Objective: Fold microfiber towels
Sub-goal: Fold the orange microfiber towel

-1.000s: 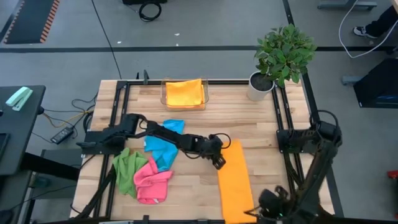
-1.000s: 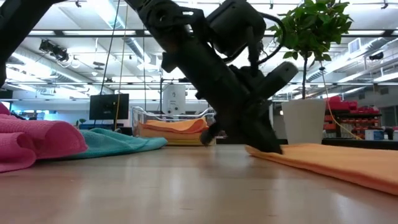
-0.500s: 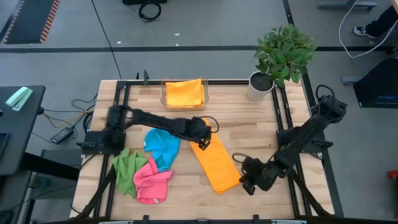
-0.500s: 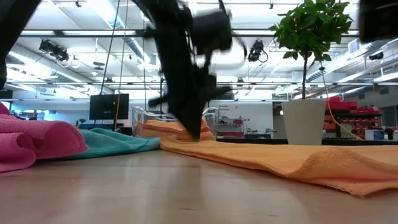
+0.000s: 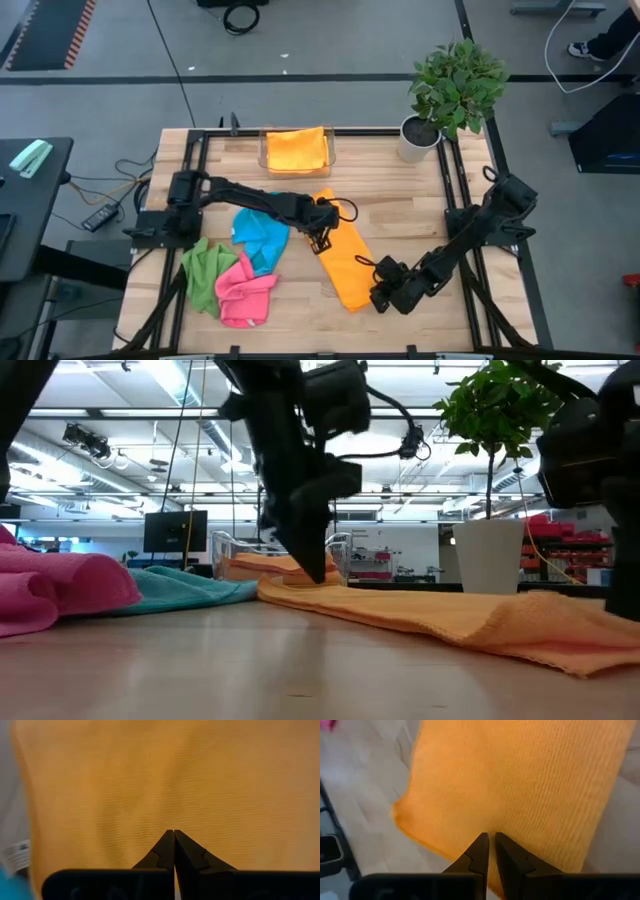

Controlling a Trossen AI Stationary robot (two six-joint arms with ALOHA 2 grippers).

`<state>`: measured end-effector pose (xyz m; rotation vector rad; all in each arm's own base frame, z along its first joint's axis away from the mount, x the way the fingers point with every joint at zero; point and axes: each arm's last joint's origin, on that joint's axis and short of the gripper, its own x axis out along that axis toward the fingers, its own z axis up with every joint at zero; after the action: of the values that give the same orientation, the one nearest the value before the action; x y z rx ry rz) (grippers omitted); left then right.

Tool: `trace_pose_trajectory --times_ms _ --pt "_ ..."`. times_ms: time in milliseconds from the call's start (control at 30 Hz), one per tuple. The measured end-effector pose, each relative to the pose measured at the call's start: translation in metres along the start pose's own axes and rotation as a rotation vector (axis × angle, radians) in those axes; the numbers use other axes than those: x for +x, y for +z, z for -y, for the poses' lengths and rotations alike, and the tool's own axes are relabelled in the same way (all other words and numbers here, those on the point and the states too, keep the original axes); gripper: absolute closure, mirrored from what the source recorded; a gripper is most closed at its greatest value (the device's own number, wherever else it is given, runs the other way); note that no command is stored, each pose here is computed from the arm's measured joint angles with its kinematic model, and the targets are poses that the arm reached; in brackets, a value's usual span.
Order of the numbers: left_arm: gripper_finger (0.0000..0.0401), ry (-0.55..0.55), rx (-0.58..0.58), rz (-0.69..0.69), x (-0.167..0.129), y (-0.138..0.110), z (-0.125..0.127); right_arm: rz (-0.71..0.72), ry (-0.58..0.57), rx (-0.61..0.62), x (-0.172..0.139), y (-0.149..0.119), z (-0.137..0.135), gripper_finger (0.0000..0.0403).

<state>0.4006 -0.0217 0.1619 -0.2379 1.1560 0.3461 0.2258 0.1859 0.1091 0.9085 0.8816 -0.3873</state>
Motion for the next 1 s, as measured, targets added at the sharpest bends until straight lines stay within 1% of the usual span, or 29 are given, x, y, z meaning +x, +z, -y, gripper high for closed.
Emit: trace_pose_trajectory --times_ms 67,133,200,267,333,367,467,500,533,600,667,733,767,800,833,900,967,1000 --pt "0.0389 -0.016 -0.001 0.012 0.01 0.001 0.003 -0.029 -0.015 -0.001 0.003 -0.002 0.001 0.0362" --pt "0.0393 -0.028 0.008 -0.025 0.023 -0.003 0.006 -0.053 -0.052 -0.017 0.0 -0.001 0.003 0.0362" --pt "0.0396 -0.088 0.012 -0.046 0.03 -0.005 0.014 -0.085 -0.113 -0.066 -0.01 0.002 0.009 0.0362" --pt "0.0393 -0.113 0.015 -0.054 0.035 -0.011 0.025 -0.121 -0.167 -0.124 -0.022 0.01 0.014 0.0362" --pt "0.039 -0.147 0.015 -0.038 0.037 -0.016 0.04 -0.173 -0.252 -0.172 -0.034 0.022 0.023 0.0362" --pt "0.0389 -0.176 0.018 -0.022 0.036 -0.018 0.049 -0.191 -0.295 -0.19 -0.041 0.028 0.027 0.0362" --pt "0.0395 -0.335 0.019 0.023 0.028 -0.024 0.081 -0.203 -0.434 -0.201 -0.062 0.051 0.042 0.0362" --pt "0.0396 -0.38 0.03 0.026 0.024 -0.026 0.091 -0.195 -0.458 -0.199 -0.068 0.059 0.046 0.0362" --pt "0.0396 -0.415 0.052 0.033 0.019 -0.028 0.1 -0.183 -0.454 -0.191 -0.074 0.066 0.047 0.0362" --pt "0.0392 -0.473 0.119 0.097 0.002 -0.025 0.119 -0.159 -0.391 -0.161 -0.087 0.075 0.045 0.0362" --pt "0.0387 -0.496 0.196 0.194 -0.029 -0.015 0.13 -0.13 -0.307 -0.1 -0.099 0.079 0.041 0.0362" --pt "0.0389 -0.446 0.259 0.27 -0.053 -0.005 0.131 -0.091 -0.205 -0.028 -0.109 0.075 0.033 0.0362" --pt "0.0392 -0.392 0.295 0.289 -0.061 -0.001 0.128 -0.07 -0.142 0.0 -0.112 0.07 0.027 0.0362" --pt "0.0395 -0.328 0.33 0.28 -0.063 0.001 0.123 -0.05 -0.081 0.022 -0.113 0.062 0.02 0.0362" --pt "0.0396 -0.285 0.354 0.269 -0.063 0.004 0.118 -0.038 -0.038 0.034 -0.113 0.053 0.015 0.0362" --pt "0.0394 -0.264 0.374 0.236 -0.062 0.008 0.109 -0.032 0.01 0.06 -0.106 0.034 0.006 0.0362" --pt "0.0391 -0.298 0.391 0.17 -0.055 0.008 0.099 -0.05 -0.023 0.084 -0.093 0.016 0.006 0.0362" --pt "0.0391 -0.32 0.395 0.134 -0.047 0.004 0.096 -0.06 -0.056 0.099 -0.085 0.008 0.007 0.0362"
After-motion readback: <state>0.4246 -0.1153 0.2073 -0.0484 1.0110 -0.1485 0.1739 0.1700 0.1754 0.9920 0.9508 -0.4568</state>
